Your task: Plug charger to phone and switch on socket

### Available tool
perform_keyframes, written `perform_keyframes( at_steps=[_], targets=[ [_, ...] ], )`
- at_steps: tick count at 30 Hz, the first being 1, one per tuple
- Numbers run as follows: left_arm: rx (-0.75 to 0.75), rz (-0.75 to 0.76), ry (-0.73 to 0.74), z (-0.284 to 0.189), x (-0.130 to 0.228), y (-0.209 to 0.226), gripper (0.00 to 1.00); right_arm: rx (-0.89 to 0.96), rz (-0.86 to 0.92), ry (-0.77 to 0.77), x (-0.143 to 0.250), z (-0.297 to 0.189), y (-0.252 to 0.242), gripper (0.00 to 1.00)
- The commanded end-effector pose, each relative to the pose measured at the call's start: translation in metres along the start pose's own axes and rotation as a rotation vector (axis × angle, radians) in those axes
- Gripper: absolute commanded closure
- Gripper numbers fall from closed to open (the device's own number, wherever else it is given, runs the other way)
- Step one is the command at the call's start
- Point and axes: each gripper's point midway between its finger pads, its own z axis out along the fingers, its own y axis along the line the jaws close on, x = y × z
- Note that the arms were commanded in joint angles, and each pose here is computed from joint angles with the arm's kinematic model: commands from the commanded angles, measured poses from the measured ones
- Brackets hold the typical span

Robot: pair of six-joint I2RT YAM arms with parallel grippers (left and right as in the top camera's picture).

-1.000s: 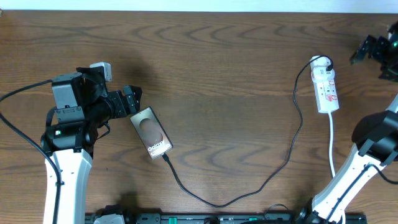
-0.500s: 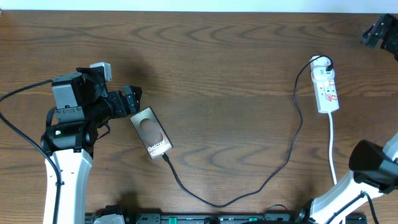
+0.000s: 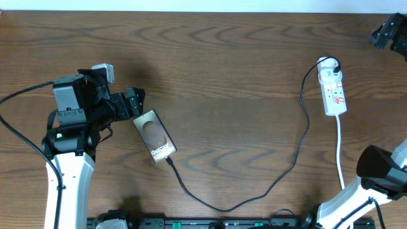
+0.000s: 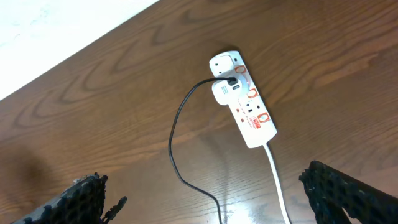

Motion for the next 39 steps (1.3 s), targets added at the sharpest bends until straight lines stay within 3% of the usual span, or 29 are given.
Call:
perform_keyframes(
  at_steps=[1,13,19,22,26,32,39],
  targets=[
    [0.014,0.024,-0.020,-0.005,-0.007,-0.004,0.09,-0.008,0.009,-0.001,0.000,-0.001,0.003,0.01],
    [0.014,0.021,-0.007,-0.006,-0.003,-0.005,0.09,-0.008,0.009,-0.001,0.000,-0.001,0.003,0.01],
    [-0.204,0.006,0.022,-0.028,0.029,0.028,0.10,-0.008,0.009,-0.001,0.000,-0.001,0.003,0.01],
    [-0.208,0.024,-0.032,-0.038,0.039,0.027,0.10,-0.008,0.009,-0.001,0.000,-0.001,0.003,0.01],
    [-0.160,0.089,-0.226,-0.051,0.032,0.017,0.10,-0.007,0.009,-0.001,0.000,-0.001,0.003,0.01],
    [-0.065,0.238,-0.642,-0.081,0.017,-0.004,0.10,-0.008,0.009,-0.001,0.000,-0.001,0.003,0.01],
    [-0.011,0.345,-0.950,-0.102,0.013,-0.014,0.10,-0.008,0.009,-0.001,0.000,-0.001,0.003,0.01]
  ],
)
